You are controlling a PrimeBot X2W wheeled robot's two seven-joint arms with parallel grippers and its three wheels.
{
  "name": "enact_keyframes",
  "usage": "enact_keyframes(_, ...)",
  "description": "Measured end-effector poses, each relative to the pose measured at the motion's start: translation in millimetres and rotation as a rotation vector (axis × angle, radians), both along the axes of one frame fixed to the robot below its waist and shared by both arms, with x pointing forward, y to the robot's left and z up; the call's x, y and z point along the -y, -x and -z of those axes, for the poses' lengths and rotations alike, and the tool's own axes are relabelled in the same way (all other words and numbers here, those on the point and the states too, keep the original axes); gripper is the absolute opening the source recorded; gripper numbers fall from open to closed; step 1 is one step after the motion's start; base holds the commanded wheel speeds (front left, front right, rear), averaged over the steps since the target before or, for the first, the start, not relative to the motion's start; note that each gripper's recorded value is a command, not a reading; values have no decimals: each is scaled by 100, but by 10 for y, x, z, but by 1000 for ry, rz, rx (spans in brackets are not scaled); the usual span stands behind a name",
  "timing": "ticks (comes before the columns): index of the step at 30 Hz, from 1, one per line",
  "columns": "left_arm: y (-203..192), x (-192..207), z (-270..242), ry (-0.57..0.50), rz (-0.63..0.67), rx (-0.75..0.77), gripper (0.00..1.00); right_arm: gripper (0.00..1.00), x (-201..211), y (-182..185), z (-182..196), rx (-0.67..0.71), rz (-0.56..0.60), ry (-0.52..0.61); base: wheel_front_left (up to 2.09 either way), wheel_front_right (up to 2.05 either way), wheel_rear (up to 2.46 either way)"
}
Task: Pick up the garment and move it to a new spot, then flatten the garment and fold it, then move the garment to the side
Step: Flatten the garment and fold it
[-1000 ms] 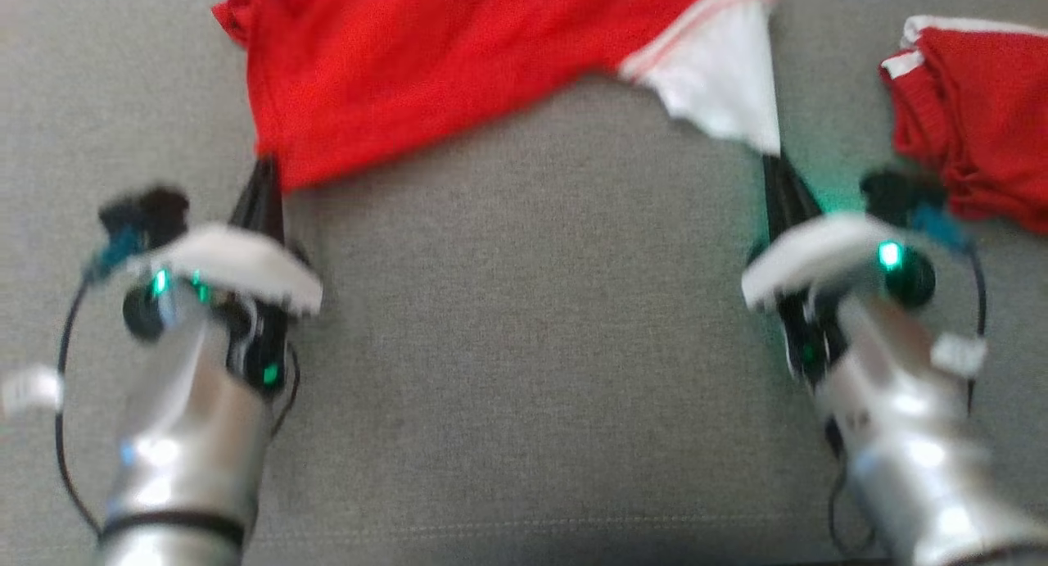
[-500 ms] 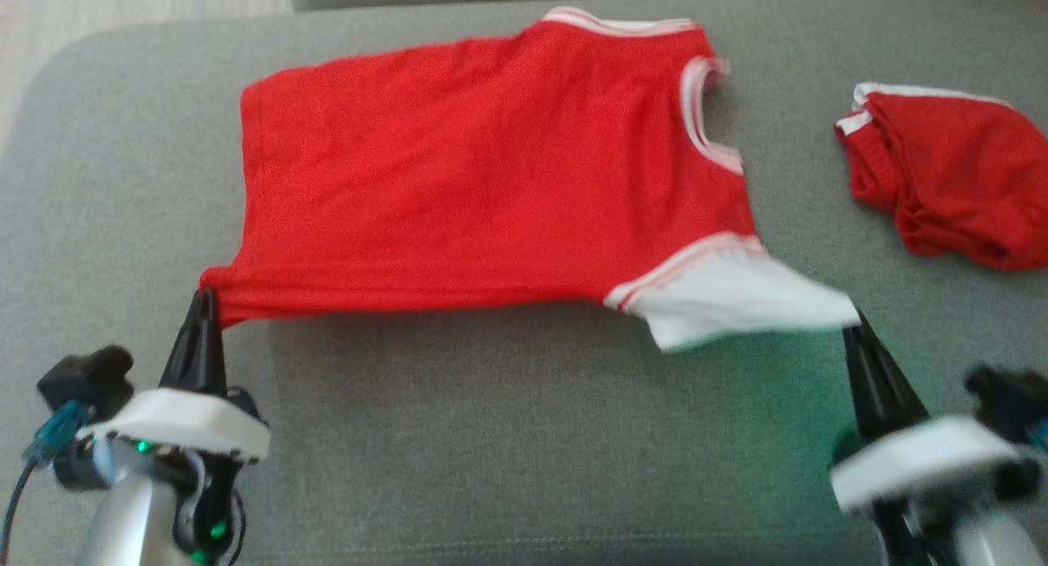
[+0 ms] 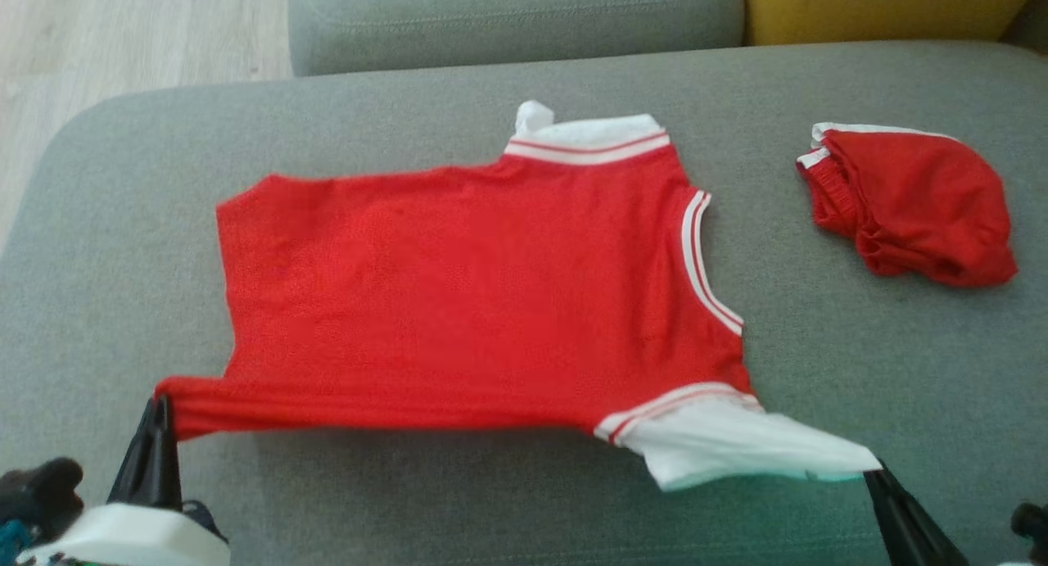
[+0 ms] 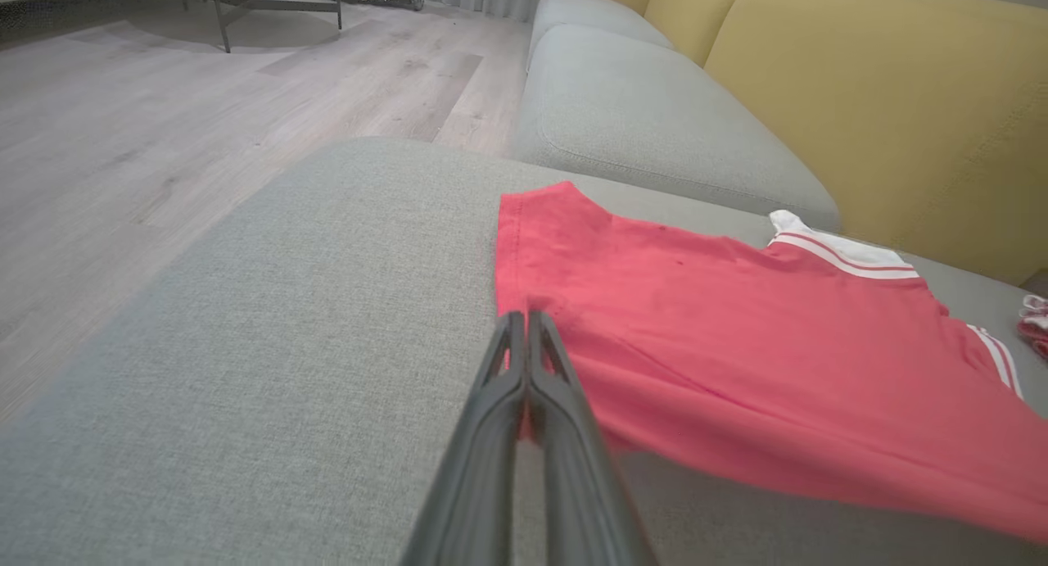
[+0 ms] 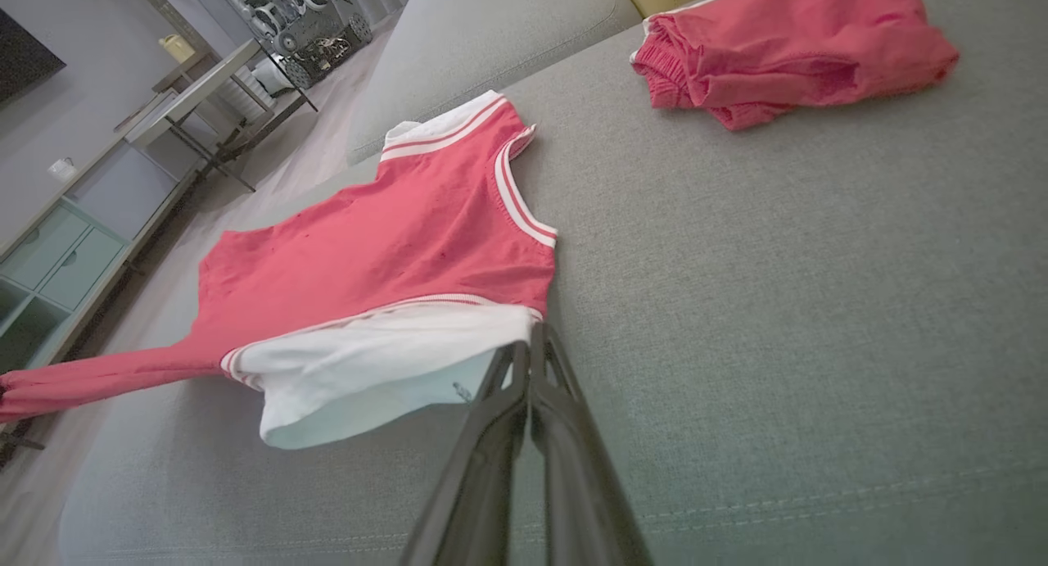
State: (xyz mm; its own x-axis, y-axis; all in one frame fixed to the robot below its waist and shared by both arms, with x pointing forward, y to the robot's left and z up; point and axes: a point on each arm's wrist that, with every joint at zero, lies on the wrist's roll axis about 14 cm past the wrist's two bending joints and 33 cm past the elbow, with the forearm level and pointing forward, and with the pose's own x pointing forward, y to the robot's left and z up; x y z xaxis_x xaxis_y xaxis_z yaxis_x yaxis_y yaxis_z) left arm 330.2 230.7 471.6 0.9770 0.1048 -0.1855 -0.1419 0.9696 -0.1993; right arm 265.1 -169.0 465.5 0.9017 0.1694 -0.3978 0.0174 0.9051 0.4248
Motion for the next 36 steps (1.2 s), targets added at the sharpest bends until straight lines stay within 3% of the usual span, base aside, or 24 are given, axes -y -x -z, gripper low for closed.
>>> enact_keyframes(13, 93, 38, 38, 17, 17, -72, 0, 0, -33, -13, 148, -80, -38, 32, 0, 0, 0)
enact_keyframes(23, -173, 195, 254, 79, 87, -170, 0, 0, -432, -943, 152, -24, -187, 82, 0, 0, 0)
enact_keyframes(30, -402, 118, 349, 99, 79, -206, 0, 0, -538, -1554, 252, -4, -205, 77, 0, 0, 0)
enact_keyframes(36, -471, 52, 520, 134, 62, -257, 0, 0, -642, -1779, 491, -54, -233, 77, 0, 0, 0)
